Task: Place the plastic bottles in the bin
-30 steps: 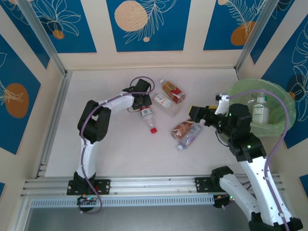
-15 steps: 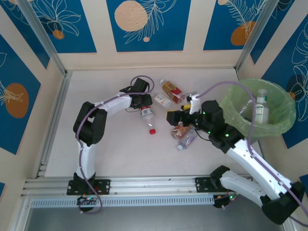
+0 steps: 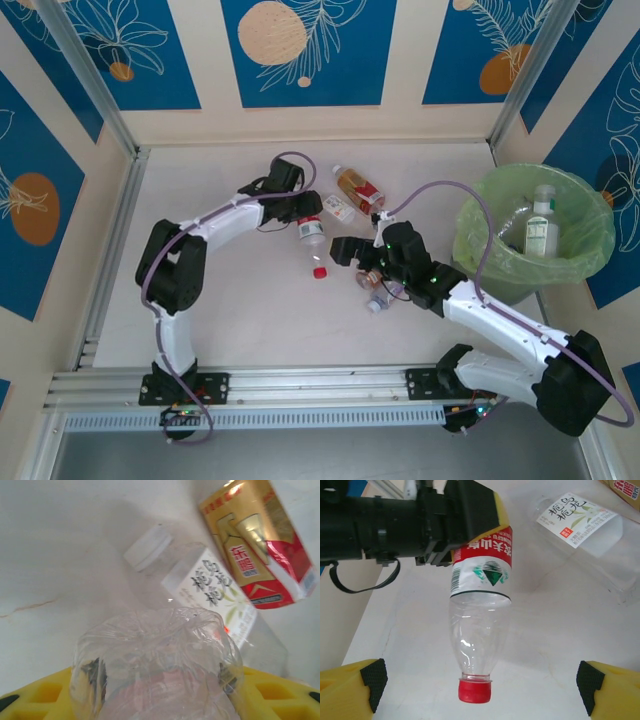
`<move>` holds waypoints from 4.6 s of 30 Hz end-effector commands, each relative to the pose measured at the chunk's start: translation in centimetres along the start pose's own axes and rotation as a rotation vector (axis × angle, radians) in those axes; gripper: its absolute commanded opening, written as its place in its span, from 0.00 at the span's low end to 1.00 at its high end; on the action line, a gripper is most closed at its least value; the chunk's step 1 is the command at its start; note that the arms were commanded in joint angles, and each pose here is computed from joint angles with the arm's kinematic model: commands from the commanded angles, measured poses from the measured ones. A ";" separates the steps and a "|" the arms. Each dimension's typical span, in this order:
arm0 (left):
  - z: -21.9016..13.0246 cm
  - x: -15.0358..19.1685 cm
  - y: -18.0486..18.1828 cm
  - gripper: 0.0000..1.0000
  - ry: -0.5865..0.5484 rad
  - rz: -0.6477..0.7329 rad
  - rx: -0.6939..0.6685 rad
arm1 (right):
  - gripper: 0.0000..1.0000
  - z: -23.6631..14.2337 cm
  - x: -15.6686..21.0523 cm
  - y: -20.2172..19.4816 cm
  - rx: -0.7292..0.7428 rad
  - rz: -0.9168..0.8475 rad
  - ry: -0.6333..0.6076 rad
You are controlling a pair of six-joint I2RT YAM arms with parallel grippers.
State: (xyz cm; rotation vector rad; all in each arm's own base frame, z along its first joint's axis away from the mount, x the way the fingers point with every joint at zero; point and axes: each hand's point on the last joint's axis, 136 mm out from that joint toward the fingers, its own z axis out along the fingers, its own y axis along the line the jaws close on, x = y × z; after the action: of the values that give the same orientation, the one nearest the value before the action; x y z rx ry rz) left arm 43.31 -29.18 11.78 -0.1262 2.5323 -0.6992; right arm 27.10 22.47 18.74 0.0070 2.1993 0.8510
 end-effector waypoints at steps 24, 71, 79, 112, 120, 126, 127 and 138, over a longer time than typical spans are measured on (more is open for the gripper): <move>-5.8 -1.0 -9.6 0.55 -0.062 0.090 0.519 | 1.00 5.2 -1.6 2.4 -0.109 0.181 -0.001; -9.4 -1.7 -12.7 1.00 -0.050 0.070 0.717 | 0.54 6.9 -0.5 2.4 -0.061 0.013 0.072; -10.7 -3.2 -13.1 1.00 -0.078 0.028 0.779 | 0.53 6.7 0.1 1.5 -0.029 0.022 0.074; -13.1 -6.5 -0.4 1.00 -0.396 -0.030 0.229 | 0.53 -0.7 -7.1 2.0 0.039 -0.211 -0.125; -11.0 -5.6 -4.1 1.00 -0.249 0.046 0.401 | 0.53 -7.6 -12.1 2.8 -0.008 -0.231 -0.268; -9.9 -5.0 -4.7 1.00 -0.210 0.038 0.448 | 0.53 -13.0 -15.2 -0.2 0.080 -0.181 -0.410; -9.8 -5.0 -4.8 1.00 -0.210 0.036 0.453 | 0.52 -14.0 -15.7 -1.0 0.107 -0.165 -0.435; -9.3 -4.4 -4.9 1.00 -0.167 0.057 0.458 | 0.51 -21.7 -21.5 -5.5 0.281 -0.048 -0.689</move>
State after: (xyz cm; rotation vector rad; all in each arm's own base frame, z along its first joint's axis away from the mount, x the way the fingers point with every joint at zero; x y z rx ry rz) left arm 42.17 -27.53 21.65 -0.0163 2.1797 -1.1411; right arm 29.94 1.42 37.54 0.3023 1.7062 0.4174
